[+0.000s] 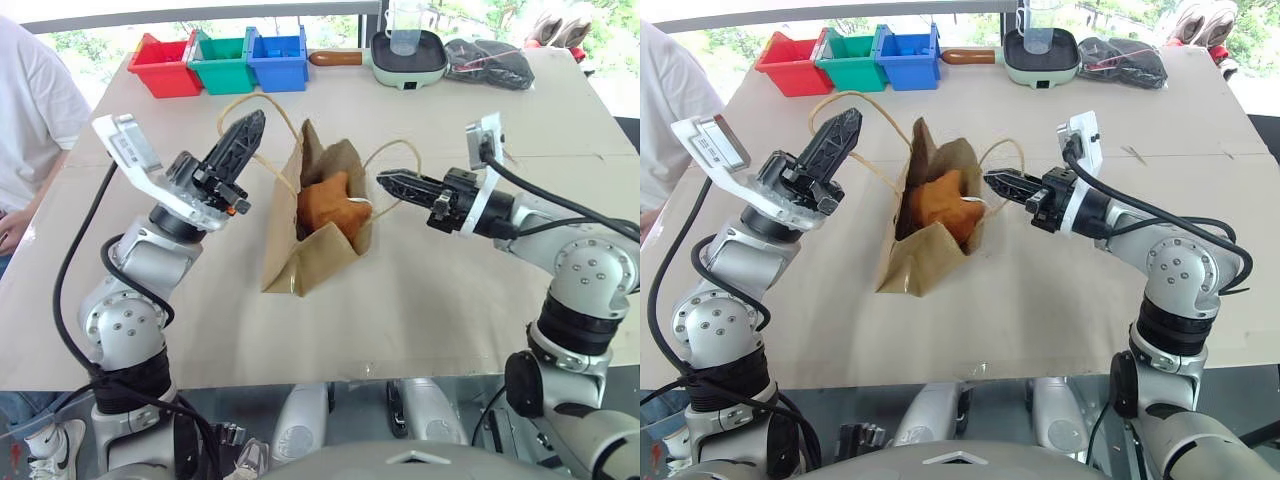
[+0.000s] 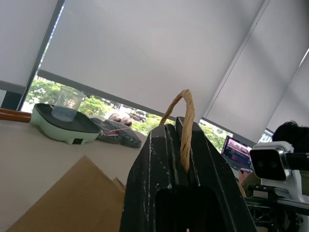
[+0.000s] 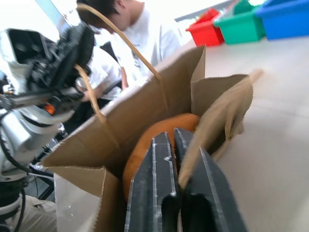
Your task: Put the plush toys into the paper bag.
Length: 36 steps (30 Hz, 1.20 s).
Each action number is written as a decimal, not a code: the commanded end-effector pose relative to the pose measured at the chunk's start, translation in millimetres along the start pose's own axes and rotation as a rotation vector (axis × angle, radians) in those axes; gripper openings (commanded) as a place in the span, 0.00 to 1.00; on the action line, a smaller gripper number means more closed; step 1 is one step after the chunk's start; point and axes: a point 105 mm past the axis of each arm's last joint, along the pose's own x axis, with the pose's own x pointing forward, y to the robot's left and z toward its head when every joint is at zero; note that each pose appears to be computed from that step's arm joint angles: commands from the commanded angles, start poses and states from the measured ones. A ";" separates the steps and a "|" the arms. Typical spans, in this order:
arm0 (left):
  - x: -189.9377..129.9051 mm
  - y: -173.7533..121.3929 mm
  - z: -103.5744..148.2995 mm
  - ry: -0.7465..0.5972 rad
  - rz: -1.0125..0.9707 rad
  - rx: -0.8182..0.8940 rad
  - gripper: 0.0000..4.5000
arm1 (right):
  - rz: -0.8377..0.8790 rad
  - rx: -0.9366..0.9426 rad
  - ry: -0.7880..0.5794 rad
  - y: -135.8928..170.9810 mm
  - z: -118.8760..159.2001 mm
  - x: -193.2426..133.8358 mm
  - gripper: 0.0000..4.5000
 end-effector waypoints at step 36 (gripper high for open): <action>-51.1 20.7 -82.5 0.510 -0.054 0.194 1.00 | -0.133 -0.442 0.315 -22.5 -67.3 -16.6 0.01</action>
